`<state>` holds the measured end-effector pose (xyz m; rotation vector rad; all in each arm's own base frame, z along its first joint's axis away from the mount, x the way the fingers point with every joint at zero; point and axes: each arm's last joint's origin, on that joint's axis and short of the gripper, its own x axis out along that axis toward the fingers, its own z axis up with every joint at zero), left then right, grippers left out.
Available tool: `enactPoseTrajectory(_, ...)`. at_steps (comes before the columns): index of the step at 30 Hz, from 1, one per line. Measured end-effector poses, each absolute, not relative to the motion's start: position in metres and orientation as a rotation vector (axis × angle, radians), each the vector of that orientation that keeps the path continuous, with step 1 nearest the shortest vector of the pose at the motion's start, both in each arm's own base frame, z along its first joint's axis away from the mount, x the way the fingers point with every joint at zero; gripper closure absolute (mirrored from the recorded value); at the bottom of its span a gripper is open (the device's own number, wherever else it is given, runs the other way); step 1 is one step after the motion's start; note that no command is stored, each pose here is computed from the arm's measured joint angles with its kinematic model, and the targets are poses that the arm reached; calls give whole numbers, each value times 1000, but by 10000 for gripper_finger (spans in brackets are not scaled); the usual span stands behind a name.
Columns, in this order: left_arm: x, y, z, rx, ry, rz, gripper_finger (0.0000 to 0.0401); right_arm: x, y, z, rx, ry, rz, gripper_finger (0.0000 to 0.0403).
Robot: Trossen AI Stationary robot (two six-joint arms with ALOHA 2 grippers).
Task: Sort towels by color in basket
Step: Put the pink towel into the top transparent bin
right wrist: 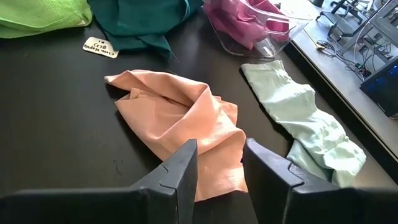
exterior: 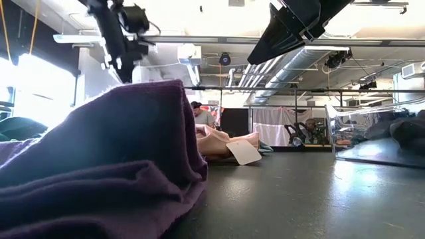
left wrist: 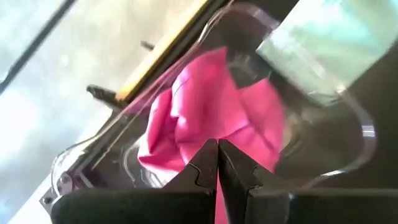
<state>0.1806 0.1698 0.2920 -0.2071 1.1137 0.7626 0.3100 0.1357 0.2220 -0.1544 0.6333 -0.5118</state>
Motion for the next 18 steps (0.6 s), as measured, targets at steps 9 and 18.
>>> enactPoseTrajectory(9, 177, 155, 244, -234, 1006, 714, 401, 310, 135, 222, -159, 638, -512, 282)
enactPoseTrajectory(18, 165, 163, 178, -395, 1115, 792, 401, 309, 134, 221, -168, 639, -525, 282)
